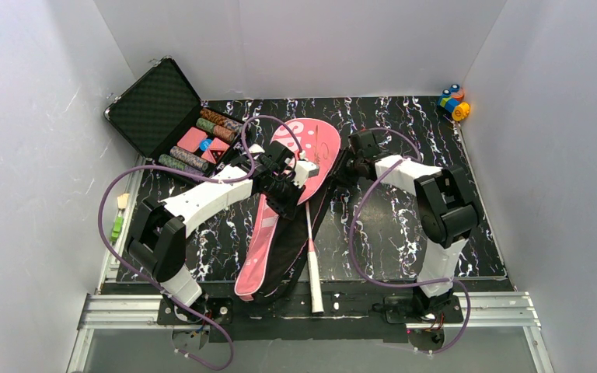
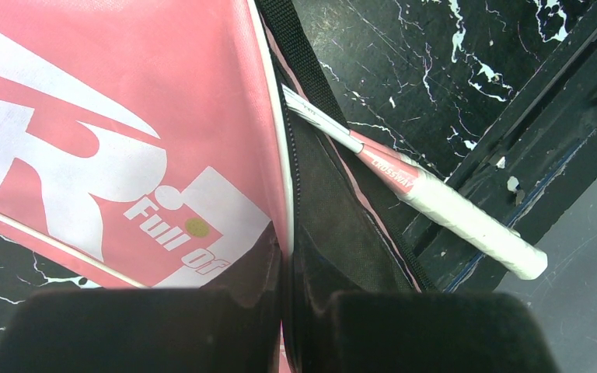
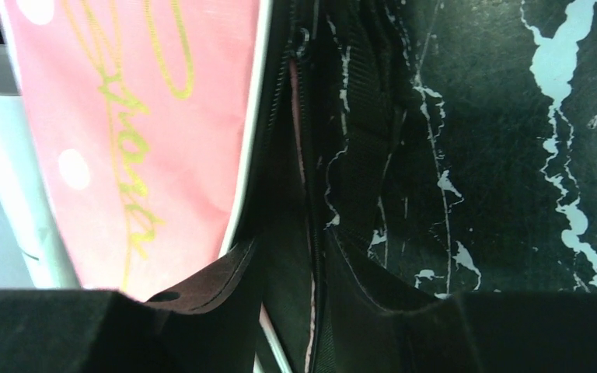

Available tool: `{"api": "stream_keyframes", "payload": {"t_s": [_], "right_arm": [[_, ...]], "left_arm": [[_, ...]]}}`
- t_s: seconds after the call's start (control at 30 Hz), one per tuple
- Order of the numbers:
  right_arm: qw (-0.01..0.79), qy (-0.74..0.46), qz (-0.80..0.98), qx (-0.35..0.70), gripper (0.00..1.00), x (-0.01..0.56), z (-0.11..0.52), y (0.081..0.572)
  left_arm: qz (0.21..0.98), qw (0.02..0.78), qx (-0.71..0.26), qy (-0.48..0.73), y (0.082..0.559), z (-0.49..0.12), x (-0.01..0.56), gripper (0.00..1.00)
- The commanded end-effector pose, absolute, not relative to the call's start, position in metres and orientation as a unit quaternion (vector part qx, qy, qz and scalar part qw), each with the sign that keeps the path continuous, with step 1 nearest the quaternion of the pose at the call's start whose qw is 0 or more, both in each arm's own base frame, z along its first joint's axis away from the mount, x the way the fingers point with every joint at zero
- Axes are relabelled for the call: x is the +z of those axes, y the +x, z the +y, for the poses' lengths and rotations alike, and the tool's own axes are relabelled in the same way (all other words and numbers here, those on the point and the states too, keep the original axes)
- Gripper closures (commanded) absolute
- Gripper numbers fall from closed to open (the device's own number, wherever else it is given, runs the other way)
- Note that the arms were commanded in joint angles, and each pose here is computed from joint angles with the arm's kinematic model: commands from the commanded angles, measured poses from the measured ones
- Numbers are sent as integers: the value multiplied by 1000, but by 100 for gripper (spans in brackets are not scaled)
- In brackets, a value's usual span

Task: Pack up the badminton gear

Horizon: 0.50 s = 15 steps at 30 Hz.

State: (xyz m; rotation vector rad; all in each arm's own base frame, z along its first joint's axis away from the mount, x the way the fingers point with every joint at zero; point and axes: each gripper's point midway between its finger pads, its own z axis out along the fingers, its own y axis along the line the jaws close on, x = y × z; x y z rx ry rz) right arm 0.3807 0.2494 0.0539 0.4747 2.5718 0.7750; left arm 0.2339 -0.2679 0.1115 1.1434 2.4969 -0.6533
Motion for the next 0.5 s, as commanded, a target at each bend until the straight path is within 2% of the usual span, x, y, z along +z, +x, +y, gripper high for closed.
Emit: {"api": "stream_keyframes", "payload": {"t_s": [0.0,0.23,0.47], "right_arm": [[215,162,922,278,58,55,254,390],[201,167,923,283,59,42,254,380],[168,171,927,290,61,18,269,347]], "left_arm": [[850,192,-265,412,229,-279,147,100],[851,188,-268,411,228,-281,146,100],[851,188,-268,411,229,-282,146,100]]}}
